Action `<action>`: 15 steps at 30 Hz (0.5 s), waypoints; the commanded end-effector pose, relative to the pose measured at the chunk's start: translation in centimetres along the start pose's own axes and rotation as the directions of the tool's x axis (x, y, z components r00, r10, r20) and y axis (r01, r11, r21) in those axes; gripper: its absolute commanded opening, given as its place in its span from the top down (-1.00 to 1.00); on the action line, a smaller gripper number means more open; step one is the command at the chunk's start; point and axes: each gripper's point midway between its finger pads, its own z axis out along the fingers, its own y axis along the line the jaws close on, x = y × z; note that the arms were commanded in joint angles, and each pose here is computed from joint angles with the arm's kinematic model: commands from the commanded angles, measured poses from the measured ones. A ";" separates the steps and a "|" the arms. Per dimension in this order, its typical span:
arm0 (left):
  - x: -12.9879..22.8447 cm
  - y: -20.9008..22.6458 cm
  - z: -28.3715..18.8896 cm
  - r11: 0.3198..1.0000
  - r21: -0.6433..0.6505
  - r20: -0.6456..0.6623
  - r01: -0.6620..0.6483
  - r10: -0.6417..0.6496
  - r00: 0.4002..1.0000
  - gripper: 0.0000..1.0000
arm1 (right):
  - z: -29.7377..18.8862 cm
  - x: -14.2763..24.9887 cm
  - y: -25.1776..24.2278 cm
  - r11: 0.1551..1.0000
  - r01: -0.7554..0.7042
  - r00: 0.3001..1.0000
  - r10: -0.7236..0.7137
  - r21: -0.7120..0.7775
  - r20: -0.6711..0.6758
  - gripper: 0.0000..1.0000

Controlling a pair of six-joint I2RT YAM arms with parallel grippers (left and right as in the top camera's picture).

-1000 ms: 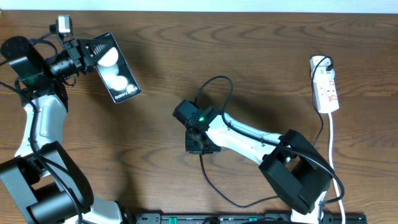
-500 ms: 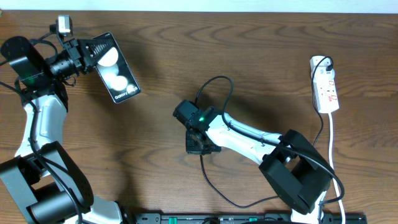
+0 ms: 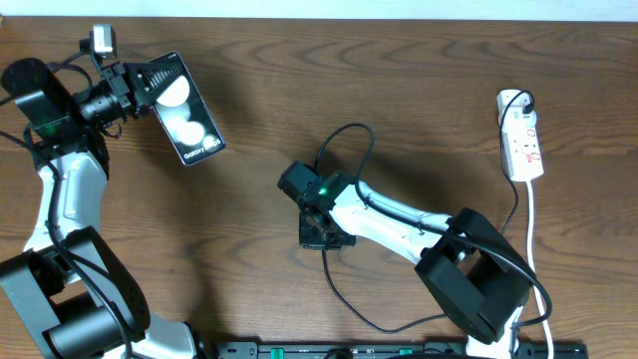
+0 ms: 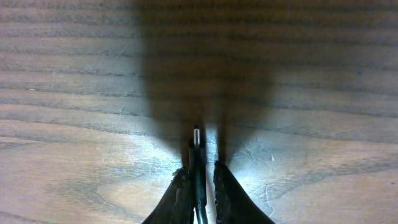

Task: Plug charger to phone and switch on socket
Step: 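Lift the plug with the right gripper toward the phone's bottom edge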

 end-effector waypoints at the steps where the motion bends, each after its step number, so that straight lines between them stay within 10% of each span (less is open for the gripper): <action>1: 0.0 0.0 -0.2 1.000 0.005 -0.006 -0.012 0.013 1.000 0.85 | 0.0 0.0 0.5 1.000 -0.010 1.000 0.010 -0.004 -0.001 0.82; 15: 0.0 0.0 -0.2 1.000 0.004 -0.005 -0.012 0.012 1.000 0.85 | -0.6 2.1 4.0 0.971 0.092 0.983 -0.124 -0.221 -0.133 0.98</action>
